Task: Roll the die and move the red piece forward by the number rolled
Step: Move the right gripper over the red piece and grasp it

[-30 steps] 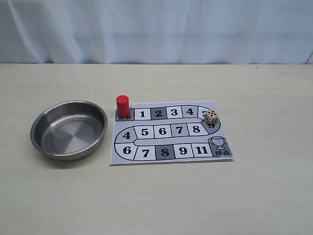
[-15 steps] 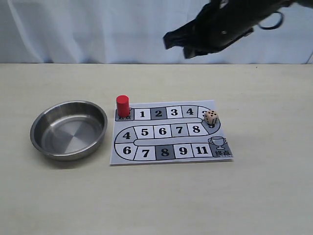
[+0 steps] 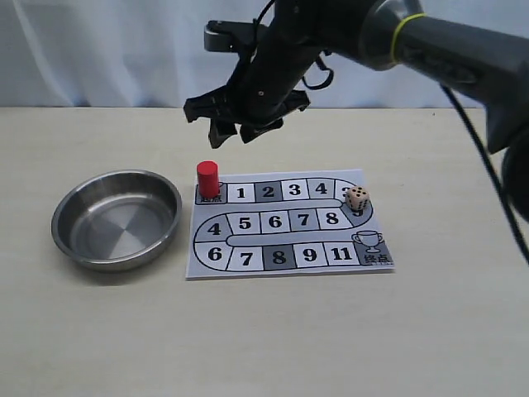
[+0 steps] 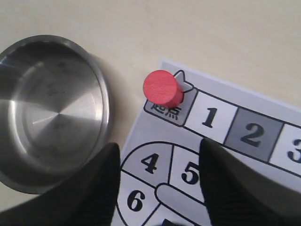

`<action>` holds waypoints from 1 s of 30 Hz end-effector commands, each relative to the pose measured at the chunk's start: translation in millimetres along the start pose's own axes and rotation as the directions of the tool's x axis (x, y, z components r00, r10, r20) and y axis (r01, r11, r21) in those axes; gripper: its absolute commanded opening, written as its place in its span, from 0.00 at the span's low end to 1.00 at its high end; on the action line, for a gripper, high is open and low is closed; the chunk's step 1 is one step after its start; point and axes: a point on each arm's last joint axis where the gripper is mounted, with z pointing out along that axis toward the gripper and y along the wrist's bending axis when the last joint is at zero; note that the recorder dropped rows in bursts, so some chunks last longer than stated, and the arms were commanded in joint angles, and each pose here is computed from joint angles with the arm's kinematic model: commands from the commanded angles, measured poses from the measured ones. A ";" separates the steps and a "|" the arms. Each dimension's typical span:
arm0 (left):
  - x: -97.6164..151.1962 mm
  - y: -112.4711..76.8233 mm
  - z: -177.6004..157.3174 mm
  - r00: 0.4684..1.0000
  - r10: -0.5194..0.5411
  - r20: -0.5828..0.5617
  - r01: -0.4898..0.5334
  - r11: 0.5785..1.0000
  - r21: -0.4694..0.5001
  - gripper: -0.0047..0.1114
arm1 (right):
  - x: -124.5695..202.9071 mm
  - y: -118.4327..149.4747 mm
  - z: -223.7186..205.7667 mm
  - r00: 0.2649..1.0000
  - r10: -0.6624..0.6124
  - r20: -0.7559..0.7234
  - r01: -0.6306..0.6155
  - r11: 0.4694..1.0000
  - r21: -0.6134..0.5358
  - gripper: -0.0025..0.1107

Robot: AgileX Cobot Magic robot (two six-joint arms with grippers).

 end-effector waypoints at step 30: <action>24.3 5.8 1.5 0.995 -0.014 -0.100 0.012 1.000 -0.024 0.04 | -4.7 5.1 120.9 0.998 0.005 0.060 -0.012 0.993 0.116 0.52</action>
